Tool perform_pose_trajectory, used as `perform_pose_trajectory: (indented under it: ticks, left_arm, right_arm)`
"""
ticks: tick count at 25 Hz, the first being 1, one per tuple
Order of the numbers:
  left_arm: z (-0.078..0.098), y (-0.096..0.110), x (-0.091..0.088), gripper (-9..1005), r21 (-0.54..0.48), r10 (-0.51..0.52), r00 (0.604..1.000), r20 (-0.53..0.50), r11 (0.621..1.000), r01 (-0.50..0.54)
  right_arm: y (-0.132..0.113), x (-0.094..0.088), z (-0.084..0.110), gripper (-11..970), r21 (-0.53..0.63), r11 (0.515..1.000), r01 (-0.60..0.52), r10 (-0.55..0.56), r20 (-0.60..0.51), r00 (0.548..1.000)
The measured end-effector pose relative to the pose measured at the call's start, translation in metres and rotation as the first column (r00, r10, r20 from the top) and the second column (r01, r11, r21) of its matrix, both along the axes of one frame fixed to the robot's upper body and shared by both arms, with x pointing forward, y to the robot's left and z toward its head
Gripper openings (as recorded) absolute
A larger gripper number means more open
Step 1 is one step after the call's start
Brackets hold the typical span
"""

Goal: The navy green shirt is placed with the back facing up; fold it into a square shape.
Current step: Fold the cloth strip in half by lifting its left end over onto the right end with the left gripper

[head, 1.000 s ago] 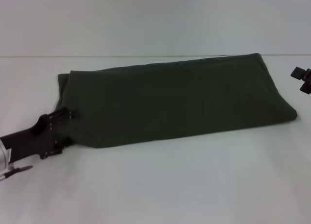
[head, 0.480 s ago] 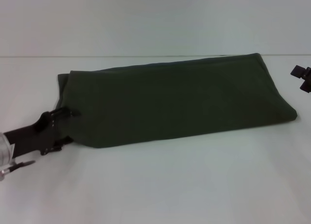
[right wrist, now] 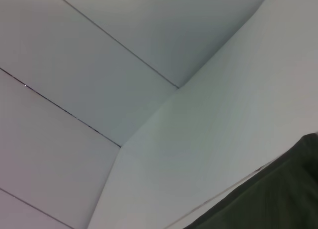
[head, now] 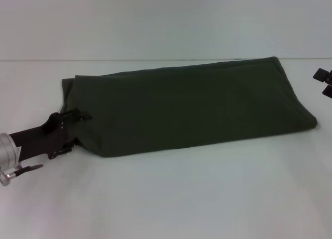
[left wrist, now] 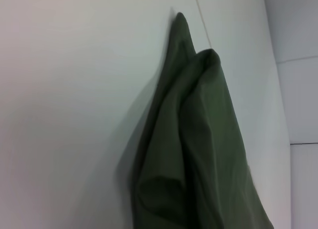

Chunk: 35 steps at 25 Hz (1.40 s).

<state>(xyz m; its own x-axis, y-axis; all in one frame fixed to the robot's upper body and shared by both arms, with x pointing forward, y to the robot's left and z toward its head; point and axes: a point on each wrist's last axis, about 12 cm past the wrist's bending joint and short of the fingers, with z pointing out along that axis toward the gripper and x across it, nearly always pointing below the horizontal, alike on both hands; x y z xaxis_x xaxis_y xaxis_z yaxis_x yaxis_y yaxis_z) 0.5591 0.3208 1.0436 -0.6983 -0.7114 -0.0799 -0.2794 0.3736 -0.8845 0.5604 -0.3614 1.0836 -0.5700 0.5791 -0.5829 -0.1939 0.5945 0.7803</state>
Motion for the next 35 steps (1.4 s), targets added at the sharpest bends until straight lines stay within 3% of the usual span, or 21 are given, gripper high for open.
perform_pose_trajectory:
  ticks: [2,13,19,24,29,35]
  left_arm:
    - [0.000,0.002,0.000,911,0.005,0.002,1.000,-0.003,1.000,-0.002]
    - [-0.005,0.008,-0.001,371,0.041,0.030,0.999,-0.017,0.999,-0.029]
    - [-0.003,0.009,0.000,234,0.062,0.007,1.000,0.004,0.998,-0.007]
    - [0.000,0.027,-0.002,119,0.158,-0.043,0.999,-0.004,0.986,0.044]
    - [0.002,0.049,-0.012,8,0.218,-0.006,1.000,0.007,0.976,0.004]
    - [0.004,0.075,-0.023,7,0.247,0.079,0.997,0.026,0.965,-0.083]
  right_arm:
    - [-0.001,0.000,0.000,885,0.002,1.000,0.004,-0.004,0.000,1.000]
    - [-0.002,-0.001,0.000,885,0.007,1.000,0.013,-0.013,0.004,1.000]
    - [-0.003,-0.001,0.000,886,0.010,1.000,0.018,-0.018,0.005,1.000]
    - [-0.004,-0.001,0.001,886,0.017,1.000,0.024,-0.024,0.003,1.000]
    - [-0.005,-0.001,0.000,885,0.027,0.999,0.036,-0.036,0.000,0.999]
    - [-0.007,-0.003,-0.002,885,0.033,0.998,0.048,-0.048,-0.004,0.999]
